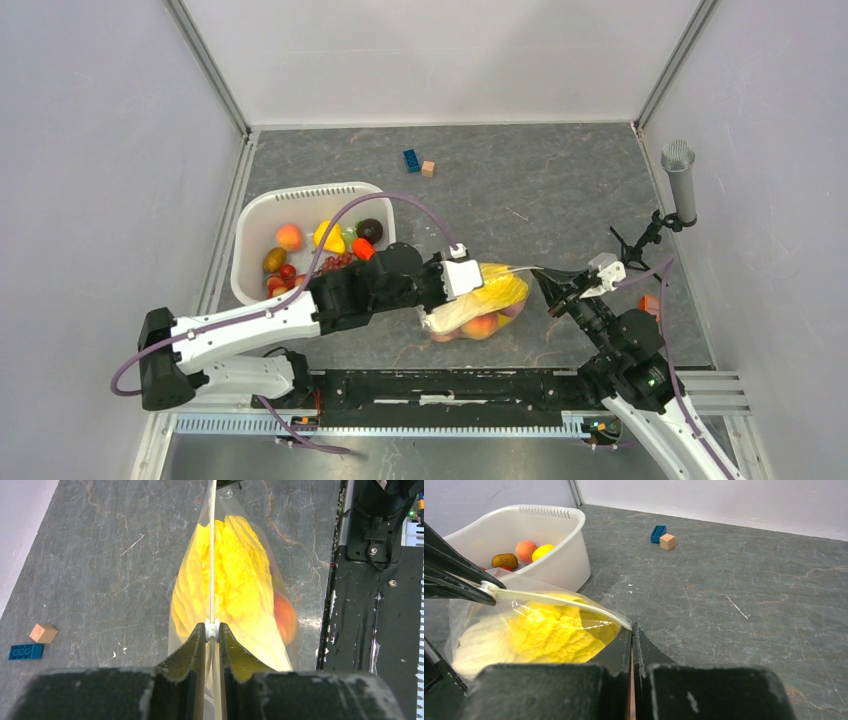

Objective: Place the food in the zip-top bag and seal the zipper
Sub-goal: Zip the zipper food storage bag at the center of the board.

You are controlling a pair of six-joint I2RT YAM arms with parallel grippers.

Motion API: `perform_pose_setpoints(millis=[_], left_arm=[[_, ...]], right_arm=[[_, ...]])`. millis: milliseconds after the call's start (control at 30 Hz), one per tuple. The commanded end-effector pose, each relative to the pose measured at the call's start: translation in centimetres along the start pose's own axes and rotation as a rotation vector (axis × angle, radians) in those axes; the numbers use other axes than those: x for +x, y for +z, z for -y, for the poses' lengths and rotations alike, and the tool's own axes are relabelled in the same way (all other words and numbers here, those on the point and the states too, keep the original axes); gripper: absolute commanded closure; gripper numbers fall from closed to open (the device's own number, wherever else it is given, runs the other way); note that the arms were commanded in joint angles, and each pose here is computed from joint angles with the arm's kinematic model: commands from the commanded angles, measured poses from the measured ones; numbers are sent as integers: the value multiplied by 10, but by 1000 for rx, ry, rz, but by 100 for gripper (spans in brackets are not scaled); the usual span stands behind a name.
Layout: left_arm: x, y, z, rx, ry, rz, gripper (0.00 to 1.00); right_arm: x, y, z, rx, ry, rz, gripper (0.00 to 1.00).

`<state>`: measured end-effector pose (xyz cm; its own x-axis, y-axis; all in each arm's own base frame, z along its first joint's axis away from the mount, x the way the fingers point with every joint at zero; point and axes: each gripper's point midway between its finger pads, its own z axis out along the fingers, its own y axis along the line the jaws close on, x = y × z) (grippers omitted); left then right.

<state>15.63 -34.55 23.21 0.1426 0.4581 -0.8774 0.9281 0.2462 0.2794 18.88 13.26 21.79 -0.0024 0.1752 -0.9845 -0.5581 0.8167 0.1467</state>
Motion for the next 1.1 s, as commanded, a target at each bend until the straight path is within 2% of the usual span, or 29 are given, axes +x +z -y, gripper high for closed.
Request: perform_pose_setpoints(millis=[0, 67, 167, 267, 333, 433, 533, 600, 667, 767, 867, 967, 1067], left_arm=[[-1, -18, -5, -39, -26, 9, 84], [-5, -17, -4, -27, -34, 18, 85], [-9, -14, -2, -8, -35, 24, 86], [-12, -13, 0, 6, -33, 22, 87], [-15, -13, 1, 18, -29, 27, 87], [-23, -12, 3, 40, -28, 47, 87], [-32, -10, 6, 67, -22, 61, 88], [-33, -9, 8, 87, -15, 52, 89], [-32, -7, 12, 106, -12, 46, 89], [-31, -5, 13, 115, -8, 46, 90], [-34, -7, 14, 121, -17, 57, 89], [-36, -8, 14, 117, -20, 69, 90], [-36, -8, 13, 114, -21, 70, 90]], right_arm=[[-52, -12, 7, 48, -24, 181, 100], [-60, -11, -9, -37, -45, 175, 86], [-74, -12, -21, -96, -93, 140, 49], [-96, -15, -33, -158, -167, 129, 37], [-102, -15, -56, -288, -215, 107, 31], [-87, -8, -83, -474, -244, -23, 31], [-57, -2, -99, -620, -235, -153, 39], [-49, -3, -108, -708, -271, -143, 42], [-46, 2, -107, -719, -326, -124, 39], [-40, 7, -105, -742, -377, -184, 40], [-29, 12, -104, -770, -395, -230, 45], [-22, 14, -108, -813, -390, -231, 55], [-16, 15, -110, -833, -381, -241, 59]])
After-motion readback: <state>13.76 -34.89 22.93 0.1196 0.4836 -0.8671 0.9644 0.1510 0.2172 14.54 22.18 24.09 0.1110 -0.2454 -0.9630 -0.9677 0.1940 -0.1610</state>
